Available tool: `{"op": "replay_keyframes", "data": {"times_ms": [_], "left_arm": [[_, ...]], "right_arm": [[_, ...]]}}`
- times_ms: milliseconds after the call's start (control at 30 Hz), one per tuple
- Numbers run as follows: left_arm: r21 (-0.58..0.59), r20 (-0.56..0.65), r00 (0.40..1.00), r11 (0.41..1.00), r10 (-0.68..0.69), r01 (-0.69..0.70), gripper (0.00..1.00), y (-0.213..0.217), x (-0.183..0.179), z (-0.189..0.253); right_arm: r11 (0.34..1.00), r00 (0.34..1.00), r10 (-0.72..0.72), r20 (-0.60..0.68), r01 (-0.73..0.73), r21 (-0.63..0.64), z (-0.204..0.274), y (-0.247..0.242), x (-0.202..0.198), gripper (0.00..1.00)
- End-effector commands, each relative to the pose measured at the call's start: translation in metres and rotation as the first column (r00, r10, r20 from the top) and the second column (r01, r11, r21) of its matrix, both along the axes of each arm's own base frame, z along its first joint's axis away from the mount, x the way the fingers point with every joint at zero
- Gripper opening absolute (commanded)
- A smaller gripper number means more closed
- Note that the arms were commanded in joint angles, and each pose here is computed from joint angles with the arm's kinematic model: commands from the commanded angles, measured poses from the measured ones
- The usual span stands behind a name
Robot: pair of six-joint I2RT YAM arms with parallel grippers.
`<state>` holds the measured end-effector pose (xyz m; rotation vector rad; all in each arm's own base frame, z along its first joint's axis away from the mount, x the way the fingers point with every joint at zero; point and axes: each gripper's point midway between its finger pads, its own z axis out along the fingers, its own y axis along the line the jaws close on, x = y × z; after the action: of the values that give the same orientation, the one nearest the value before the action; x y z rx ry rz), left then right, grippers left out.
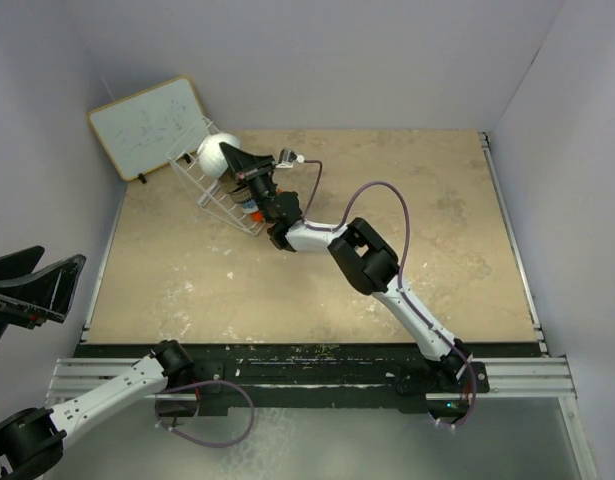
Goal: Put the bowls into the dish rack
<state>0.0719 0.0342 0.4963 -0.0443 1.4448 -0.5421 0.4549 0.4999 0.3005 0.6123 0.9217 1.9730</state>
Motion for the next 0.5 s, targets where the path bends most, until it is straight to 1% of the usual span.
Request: {"op": "replay_keyframes", "data": {"times_ms": [0,267,467], "left_arm": [[-0.014,0.02,1.0,1.0,0.003,-0.003,0.99,0.006,-0.003,0.004],[-0.02,0.022,1.0,1.0,0.005,-0.005,0.99,0.009,-0.005,0.004],[-0.021,0.019,1.0,1.0,0.009,-0.009,0.99,0.011,-0.006,0.004]], "right_arm": [[0.985,0.997,0.0,0.078,-0.014,0.17,0.059,-0.023,-0.013,0.0],[0.989,0.999,0.01,0.053,-0.018,0.147,0.05,-0.017,-0.008,0.0],[0.988,0.999,0.016,0.028,-0.02,0.155,0.038,-0.019,-0.002,0.01]]}}
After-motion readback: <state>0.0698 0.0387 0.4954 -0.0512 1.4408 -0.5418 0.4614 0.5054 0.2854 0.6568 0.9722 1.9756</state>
